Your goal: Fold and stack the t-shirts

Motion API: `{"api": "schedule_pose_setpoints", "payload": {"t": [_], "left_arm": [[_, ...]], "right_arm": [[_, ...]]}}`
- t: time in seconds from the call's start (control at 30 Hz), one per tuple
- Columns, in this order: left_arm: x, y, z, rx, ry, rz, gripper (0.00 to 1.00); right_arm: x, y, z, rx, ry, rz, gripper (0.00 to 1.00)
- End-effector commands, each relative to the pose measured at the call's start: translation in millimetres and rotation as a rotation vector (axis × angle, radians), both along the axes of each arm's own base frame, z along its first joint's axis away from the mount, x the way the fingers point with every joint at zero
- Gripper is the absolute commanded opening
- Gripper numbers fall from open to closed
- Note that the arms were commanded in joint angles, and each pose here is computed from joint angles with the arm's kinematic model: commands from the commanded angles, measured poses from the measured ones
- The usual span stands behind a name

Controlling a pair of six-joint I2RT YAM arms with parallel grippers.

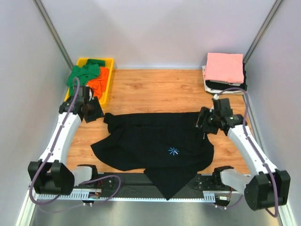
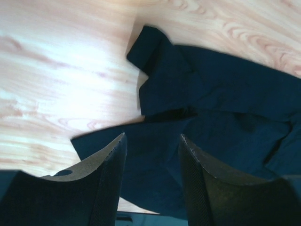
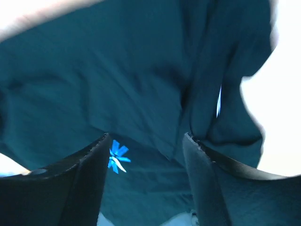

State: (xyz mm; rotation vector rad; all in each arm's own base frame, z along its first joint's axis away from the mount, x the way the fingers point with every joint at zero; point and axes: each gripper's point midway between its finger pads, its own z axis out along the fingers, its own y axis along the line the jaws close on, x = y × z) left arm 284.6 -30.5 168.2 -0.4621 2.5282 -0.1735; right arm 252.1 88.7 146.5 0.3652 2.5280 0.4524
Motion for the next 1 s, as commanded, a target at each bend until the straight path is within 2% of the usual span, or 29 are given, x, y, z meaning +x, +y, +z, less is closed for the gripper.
{"api": "schedule_pose_setpoints", "payload": {"t": [0.0,0.13,0.27,0.37,0.43,0.47,0.53,0.6,0.67,0.77,0.97], "left_arm": [[0.2,-6.2,-14.4,-0.101,-0.046,0.079,0.54],[-9.5,-6.5,-17.2,-0.106,-0.066,0.077,0.5],[-22.6,-10.5,-17.1,-0.132,-0.091,0.071,0.52],[-37.3,-10.9,-30.2,-0.141,-0.03,0.092,0.53],[-49.2,-15.4,-35.3,-0.18,0.009,0.134,0.52],[-57.6,-17.6,-46.5,-0.197,0.031,0.157,0.52],[-58.0,-20.8,-45.7,-0.212,-0.035,0.181,0.53],[-67.2,-23.3,-59.8,-0.211,-0.018,0.193,0.52],[-67.0,-28.4,-69.5,-0.224,-0.017,0.19,0.52],[-57.6,-39.8,-84.4,-0.233,0.02,0.162,0.51],[-15.9,-52.2,-100.9,-0.205,0.071,0.129,0.47]], "right_arm": [[-14.6,26.0,-39.4,0.088,0.088,0.027,0.61],[-45.8,45.2,-66.8,0.078,0.159,0.08,0.59],[-73.3,67.5,-72.5,0.052,0.166,0.128,0.64],[-105.5,92.5,-69.0,0.013,0.157,0.226,0.67],[-117.9,96.1,-69.2,-0.028,0.152,0.226,0.7],[-133.8,106.4,-68.9,-0.042,0.154,0.294,0.7],[-146.9,108.6,-75.4,-0.08,0.178,0.299,0.71],[-160.0,115.1,-81.4,-0.093,0.187,0.337,0.72],[-157.7,116.3,-88.5,-0.113,0.192,0.33,0.72],[-132.9,116.2,-87.6,-0.164,0.148,0.316,0.72],[-54.6,107.7,-81.5,-0.174,0.134,0.227,0.7]]}}
